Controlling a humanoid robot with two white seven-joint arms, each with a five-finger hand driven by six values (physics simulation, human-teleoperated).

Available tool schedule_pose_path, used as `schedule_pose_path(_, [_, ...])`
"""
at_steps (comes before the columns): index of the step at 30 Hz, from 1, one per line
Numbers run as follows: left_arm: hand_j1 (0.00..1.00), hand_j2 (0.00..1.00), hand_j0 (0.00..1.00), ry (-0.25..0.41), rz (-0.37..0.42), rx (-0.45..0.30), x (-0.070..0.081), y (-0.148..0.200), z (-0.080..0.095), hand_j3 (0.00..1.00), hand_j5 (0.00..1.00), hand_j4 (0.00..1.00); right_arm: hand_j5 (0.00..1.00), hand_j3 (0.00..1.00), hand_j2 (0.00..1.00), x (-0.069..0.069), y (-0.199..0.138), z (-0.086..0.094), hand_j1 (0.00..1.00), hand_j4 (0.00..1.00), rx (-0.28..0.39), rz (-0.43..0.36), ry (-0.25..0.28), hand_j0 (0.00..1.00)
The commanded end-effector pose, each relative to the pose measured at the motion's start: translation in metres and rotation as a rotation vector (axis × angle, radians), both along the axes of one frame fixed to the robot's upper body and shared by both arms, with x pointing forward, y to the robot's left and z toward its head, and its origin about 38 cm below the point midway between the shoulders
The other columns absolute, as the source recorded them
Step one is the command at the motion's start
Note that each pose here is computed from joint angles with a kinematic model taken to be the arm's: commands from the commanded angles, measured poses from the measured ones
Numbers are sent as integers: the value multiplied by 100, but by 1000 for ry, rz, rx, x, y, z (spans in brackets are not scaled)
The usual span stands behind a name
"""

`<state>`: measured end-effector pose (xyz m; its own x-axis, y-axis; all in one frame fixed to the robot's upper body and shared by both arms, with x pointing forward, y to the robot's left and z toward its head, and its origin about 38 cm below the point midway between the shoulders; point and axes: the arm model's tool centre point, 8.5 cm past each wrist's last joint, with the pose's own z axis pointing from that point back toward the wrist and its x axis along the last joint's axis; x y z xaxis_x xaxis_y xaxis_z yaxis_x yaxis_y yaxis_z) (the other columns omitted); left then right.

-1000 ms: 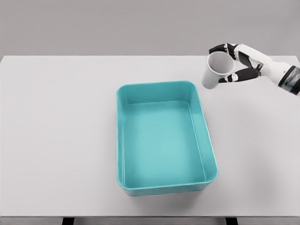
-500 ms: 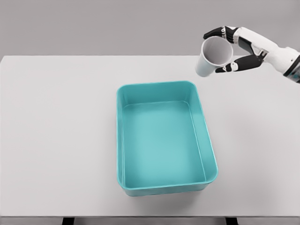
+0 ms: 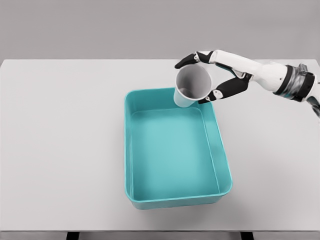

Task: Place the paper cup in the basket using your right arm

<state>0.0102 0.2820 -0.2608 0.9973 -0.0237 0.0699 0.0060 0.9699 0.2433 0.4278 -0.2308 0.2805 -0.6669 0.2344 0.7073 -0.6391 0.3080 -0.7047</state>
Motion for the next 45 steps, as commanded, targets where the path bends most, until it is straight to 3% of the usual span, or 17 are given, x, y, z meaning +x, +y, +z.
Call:
schedule_pose_path(1, [100, 100, 100, 0, 0, 0, 0, 0, 0, 100, 100, 100, 79, 79, 79, -3, 7, -10, 79, 79, -24, 19, 18, 79])
schedule_pose_path(9, [100, 100, 100, 0, 0, 0, 0, 0, 0, 100, 100, 100, 78, 78, 78, -4, 11, -27, 78, 78, -78, 20, 39, 78])
schedule_pose_path(12, [100, 100, 100, 0, 0, 0, 0, 0, 0, 100, 100, 100, 75, 75, 75, -6, 17, -38, 75, 75, -152, 24, 19, 75])
schedule_pose_path(13, [100, 100, 100, 0, 0, 0, 0, 0, 0, 100, 100, 100, 75, 75, 75, -5, 20, -40, 75, 75, -228, 16, -37, 75])
schedule_pose_path(14, [100, 100, 100, 0, 0, 0, 0, 0, 0, 100, 100, 100, 100, 100, 100, -1, 19, -43, 100, 100, -331, -20, -91, 100])
schedule_pose_path(16, [100, 100, 100, 0, 0, 0, 0, 0, 0, 100, 100, 100, 100, 100, 100, 0, 15, -39, 100, 100, -330, -28, -101, 100])
schedule_pose_path(18, [100, 100, 100, 0, 0, 0, 0, 0, 0, 100, 100, 100, 100, 100, 100, 0, 7, -29, 100, 100, -307, -40, -130, 100])
schedule_pose_path(19, [100, 100, 100, 0, 0, 0, 0, 0, 0, 100, 100, 100, 100, 100, 100, -4, 5, -20, 100, 100, -253, -9, -158, 100])
schedule_pose_path(21, [100, 100, 100, 0, 0, 0, 0, 0, 0, 100, 100, 100, 100, 100, 100, -13, -16, -14, 100, 100, -122, 7, -116, 100])
schedule_pose_path(23, [100, 100, 100, 0, 0, 0, 0, 0, 0, 100, 100, 100, 100, 100, 100, -19, -47, 9, 100, 100, 46, -23, -137, 100])
schedule_pose_path(25, [100, 100, 100, 0, 0, 0, 0, 0, 0, 100, 100, 100, 100, 100, 100, -18, -87, 12, 100, 100, 154, -121, -100, 100])
schedule_pose_path(27, [100, 100, 100, 0, 0, 0, 0, 0, 0, 100, 100, 100, 100, 100, 100, -8, -144, -3, 100, 100, 228, -295, -45, 100])
schedule_pose_path(30, [100, 100, 100, -1, 0, 0, 0, 0, 0, 100, 100, 100, 100, 100, 100, -4, -173, -22, 100, 100, 247, -392, -2, 100])
schedule_pose_path(32, [100, 100, 100, 0, 0, 0, 0, 0, 0, 100, 100, 100, 100, 100, 100, -1, -178, -47, 100, 100, 282, -444, 42, 100])
schedule_pose_path(36, [100, 100, 100, 0, 0, 0, 0, 0, 0, 100, 100, 100, 100, 100, 100, 2, -176, -93, 100, 100, 231, -528, 87, 100])
schedule_pose_path(38, [100, 100, 100, 0, 0, 0, 0, 0, 0, 100, 100, 100, 100, 100, 100, 2, -167, -104, 100, 100, 227, -524, 101, 100])
schedule_pose_path(45, [100, 100, 100, 0, 0, 0, 0, 0, 0, 100, 100, 100, 100, 100, 100, 3, -168, -110, 100, 100, 217, -536, 117, 100])
